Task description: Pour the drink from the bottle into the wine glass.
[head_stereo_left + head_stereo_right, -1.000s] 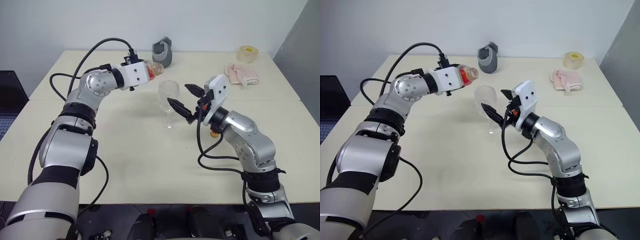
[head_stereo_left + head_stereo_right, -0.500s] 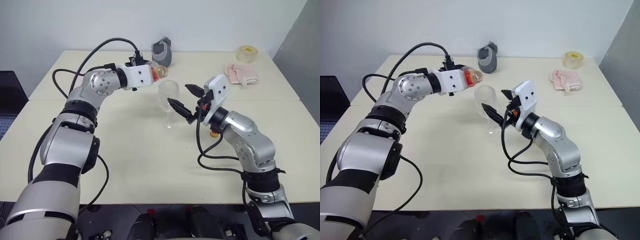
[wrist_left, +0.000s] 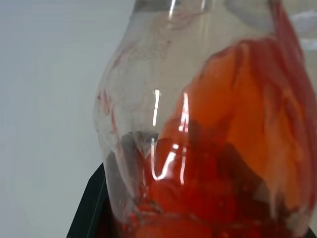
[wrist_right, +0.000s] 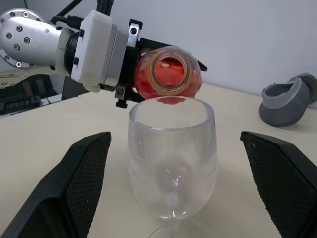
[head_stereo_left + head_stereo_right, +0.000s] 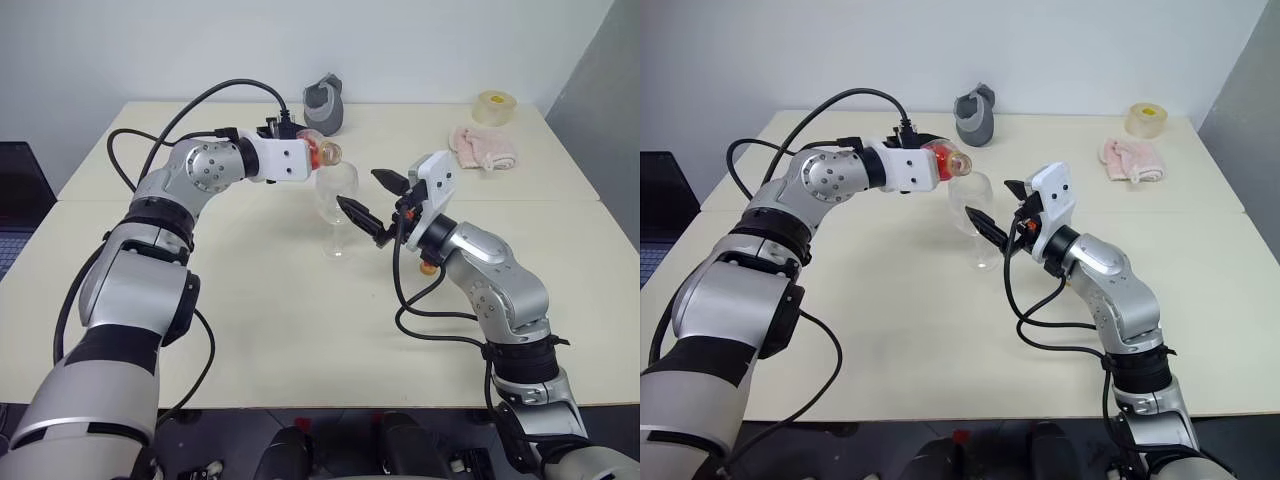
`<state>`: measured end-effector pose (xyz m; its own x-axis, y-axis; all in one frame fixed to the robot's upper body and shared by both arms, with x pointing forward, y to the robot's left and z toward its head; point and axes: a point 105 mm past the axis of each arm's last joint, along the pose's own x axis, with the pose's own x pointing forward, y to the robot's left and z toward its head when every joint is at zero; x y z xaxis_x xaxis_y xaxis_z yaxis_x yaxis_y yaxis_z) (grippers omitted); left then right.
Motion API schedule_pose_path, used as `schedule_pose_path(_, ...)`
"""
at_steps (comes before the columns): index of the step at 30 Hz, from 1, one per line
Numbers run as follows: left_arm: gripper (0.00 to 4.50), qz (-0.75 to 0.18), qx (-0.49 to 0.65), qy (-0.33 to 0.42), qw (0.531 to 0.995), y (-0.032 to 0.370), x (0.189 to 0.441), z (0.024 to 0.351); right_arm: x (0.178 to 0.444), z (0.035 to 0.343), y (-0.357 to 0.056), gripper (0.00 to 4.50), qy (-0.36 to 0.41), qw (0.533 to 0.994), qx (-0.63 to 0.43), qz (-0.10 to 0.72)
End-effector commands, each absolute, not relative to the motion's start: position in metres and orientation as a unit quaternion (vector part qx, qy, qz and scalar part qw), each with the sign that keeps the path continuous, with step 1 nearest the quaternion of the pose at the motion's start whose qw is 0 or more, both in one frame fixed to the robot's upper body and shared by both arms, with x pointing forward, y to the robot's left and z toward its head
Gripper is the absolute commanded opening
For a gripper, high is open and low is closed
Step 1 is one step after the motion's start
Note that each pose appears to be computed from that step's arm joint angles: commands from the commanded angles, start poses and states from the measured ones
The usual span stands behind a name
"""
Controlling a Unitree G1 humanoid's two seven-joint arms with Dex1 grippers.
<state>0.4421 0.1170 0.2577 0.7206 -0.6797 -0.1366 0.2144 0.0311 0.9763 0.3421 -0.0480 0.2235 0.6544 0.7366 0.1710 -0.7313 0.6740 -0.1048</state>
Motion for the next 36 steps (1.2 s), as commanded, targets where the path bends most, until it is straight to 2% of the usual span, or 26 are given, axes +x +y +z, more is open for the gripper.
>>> schedule_pose_path(1,1.81,-0.299,0.627,-0.226,0.683,0.114,0.44,0.286,0.338,0.24,-0.047,4.5,-0.134,0.904,-0.021,0.406)
schedule_pose_path(36,1.81,-0.254,0.705,-0.257,0.611,0.119,0.437,0.311,0.338,0.238,-0.046,4.5,-0.135,0.902,-0.022,0.41)
